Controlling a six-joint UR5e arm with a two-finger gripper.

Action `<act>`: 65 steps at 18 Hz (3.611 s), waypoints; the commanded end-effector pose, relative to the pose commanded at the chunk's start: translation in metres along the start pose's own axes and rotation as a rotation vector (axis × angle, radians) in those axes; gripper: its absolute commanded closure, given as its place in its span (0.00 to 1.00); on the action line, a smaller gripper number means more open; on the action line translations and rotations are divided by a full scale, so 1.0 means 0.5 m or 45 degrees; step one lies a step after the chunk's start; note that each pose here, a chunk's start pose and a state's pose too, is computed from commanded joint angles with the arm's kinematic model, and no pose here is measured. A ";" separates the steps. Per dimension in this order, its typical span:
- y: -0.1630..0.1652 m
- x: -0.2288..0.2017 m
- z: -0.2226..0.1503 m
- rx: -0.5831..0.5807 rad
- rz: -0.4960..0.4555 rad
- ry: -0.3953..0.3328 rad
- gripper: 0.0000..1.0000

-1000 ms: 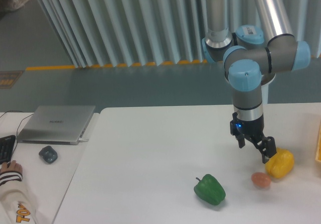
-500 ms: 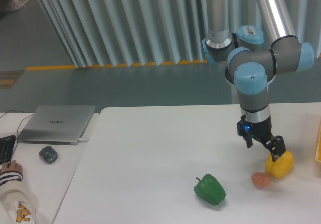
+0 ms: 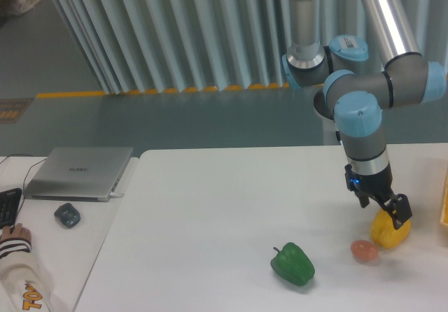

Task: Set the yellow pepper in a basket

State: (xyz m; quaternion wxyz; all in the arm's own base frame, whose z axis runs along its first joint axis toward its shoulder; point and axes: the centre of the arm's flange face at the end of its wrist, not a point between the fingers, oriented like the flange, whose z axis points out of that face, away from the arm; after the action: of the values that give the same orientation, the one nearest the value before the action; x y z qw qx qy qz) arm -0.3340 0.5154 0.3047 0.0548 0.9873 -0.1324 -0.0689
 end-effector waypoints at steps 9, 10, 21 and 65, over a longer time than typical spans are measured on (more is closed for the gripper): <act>-0.002 -0.007 0.037 -0.023 -0.001 0.031 0.00; -0.004 -0.008 0.045 -0.026 0.000 0.036 0.00; 0.000 -0.015 0.065 -0.041 -0.007 0.046 0.00; 0.348 -0.258 -0.076 0.281 0.789 0.014 0.69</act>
State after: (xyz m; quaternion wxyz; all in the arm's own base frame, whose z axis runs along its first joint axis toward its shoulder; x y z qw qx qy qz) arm -0.4959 0.3864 0.3798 -0.0334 0.9004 -0.4327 -0.0287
